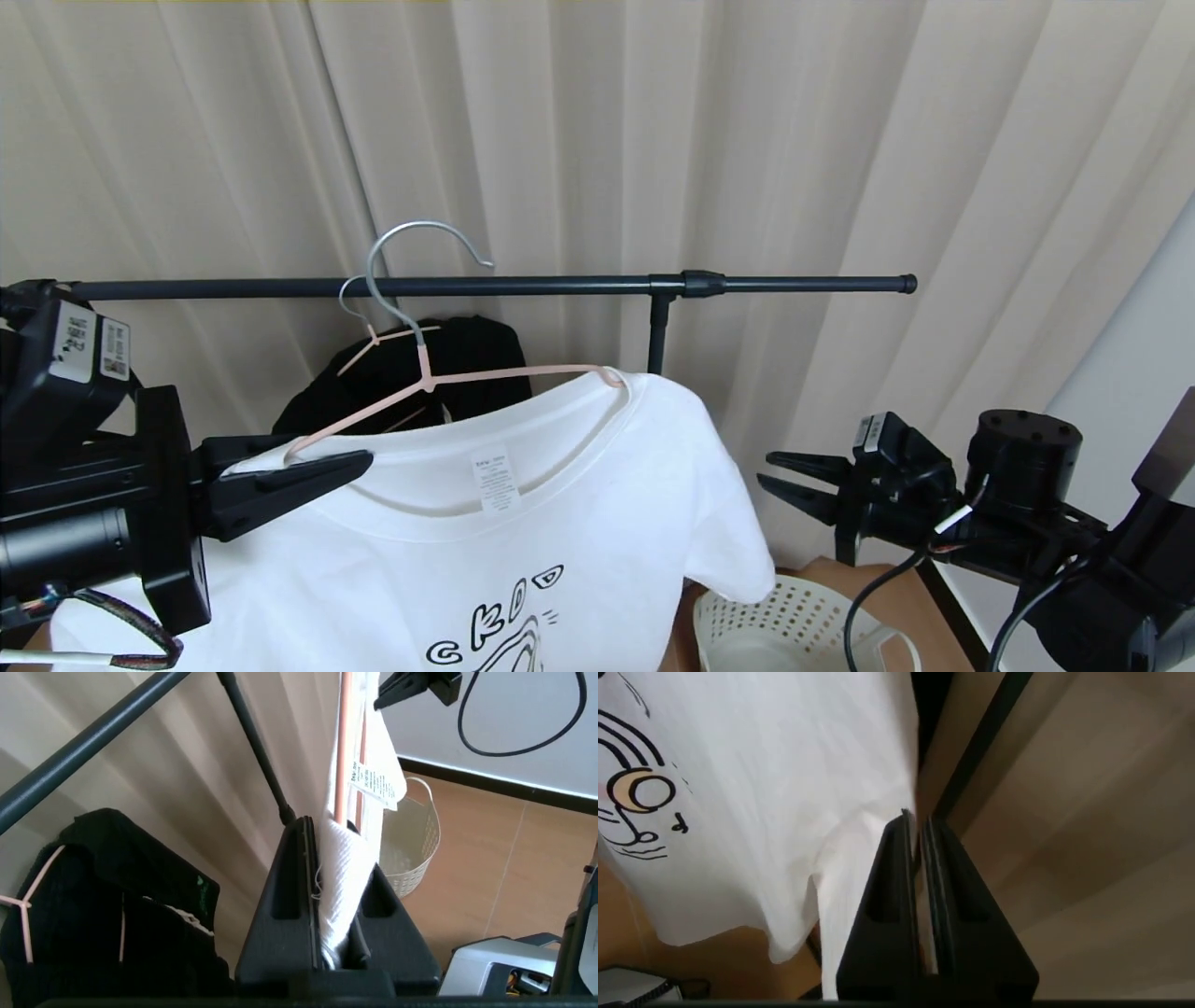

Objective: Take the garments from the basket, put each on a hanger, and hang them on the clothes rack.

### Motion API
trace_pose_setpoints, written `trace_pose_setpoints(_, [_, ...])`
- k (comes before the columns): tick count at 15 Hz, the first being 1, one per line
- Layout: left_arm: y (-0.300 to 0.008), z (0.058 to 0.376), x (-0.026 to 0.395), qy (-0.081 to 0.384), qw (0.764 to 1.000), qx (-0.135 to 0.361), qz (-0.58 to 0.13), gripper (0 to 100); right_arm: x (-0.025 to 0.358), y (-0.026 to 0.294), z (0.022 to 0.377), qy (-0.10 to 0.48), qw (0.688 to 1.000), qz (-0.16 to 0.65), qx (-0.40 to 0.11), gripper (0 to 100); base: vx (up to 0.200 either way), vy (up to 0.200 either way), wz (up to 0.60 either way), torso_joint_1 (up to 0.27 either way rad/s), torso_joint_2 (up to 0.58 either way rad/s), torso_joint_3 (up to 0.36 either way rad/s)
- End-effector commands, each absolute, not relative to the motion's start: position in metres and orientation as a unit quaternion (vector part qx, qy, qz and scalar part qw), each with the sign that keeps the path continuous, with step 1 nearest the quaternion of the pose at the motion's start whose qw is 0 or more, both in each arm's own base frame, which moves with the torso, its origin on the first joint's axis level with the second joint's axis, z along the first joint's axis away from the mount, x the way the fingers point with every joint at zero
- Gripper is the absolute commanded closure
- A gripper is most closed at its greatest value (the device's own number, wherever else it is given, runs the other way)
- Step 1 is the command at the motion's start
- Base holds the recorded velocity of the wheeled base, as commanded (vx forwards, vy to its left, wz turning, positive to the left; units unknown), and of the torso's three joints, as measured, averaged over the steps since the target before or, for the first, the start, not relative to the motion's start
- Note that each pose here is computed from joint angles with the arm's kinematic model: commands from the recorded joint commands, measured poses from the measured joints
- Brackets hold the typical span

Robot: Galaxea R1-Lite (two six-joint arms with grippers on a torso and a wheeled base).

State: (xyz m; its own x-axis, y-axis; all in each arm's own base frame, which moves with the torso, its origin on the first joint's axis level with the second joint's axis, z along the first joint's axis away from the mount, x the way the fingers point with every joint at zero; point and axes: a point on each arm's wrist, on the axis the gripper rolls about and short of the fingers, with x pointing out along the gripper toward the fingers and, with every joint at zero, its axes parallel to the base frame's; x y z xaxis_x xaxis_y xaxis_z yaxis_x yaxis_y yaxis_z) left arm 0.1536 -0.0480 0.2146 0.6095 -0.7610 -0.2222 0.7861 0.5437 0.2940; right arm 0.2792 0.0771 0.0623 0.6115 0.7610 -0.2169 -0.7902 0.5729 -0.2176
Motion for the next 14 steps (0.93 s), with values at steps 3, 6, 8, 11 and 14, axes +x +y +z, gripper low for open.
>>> trace_pose_setpoints(3, [-0.041,0.206,0.155,0.059,0.888,0.169,-0.423,100,0.273,0.080,0.076,0.027,0.883,0.443,-0.150,0,0.000,0.000,0.00,0.000,0.00,0.000])
trace_pose_setpoints(6, [-0.038,0.200,0.158,0.078,0.893,0.158,-0.413,100,0.267,0.087,0.091,0.015,0.883,0.451,-0.126,0,0.000,0.000,0.00,0.000,0.00,0.000])
trace_pose_setpoints(8, [-0.036,0.193,0.169,0.104,0.896,0.141,-0.408,100,0.262,0.093,0.104,0.003,0.883,0.458,-0.106,0,0.000,0.000,0.00,0.000,0.00,0.000])
trace_pose_setpoints(11, [-0.033,0.189,0.186,0.127,0.900,0.129,-0.397,100,0.259,0.092,0.110,-0.007,0.883,0.457,-0.104,0,0.000,0.000,0.00,0.000,0.00,0.000])
trace_pose_setpoints(14, [-0.029,0.181,0.208,0.131,0.908,0.129,-0.377,100,0.259,0.092,0.110,-0.007,0.883,0.457,-0.104,0,0.000,0.000,0.00,0.000,0.00,0.000])
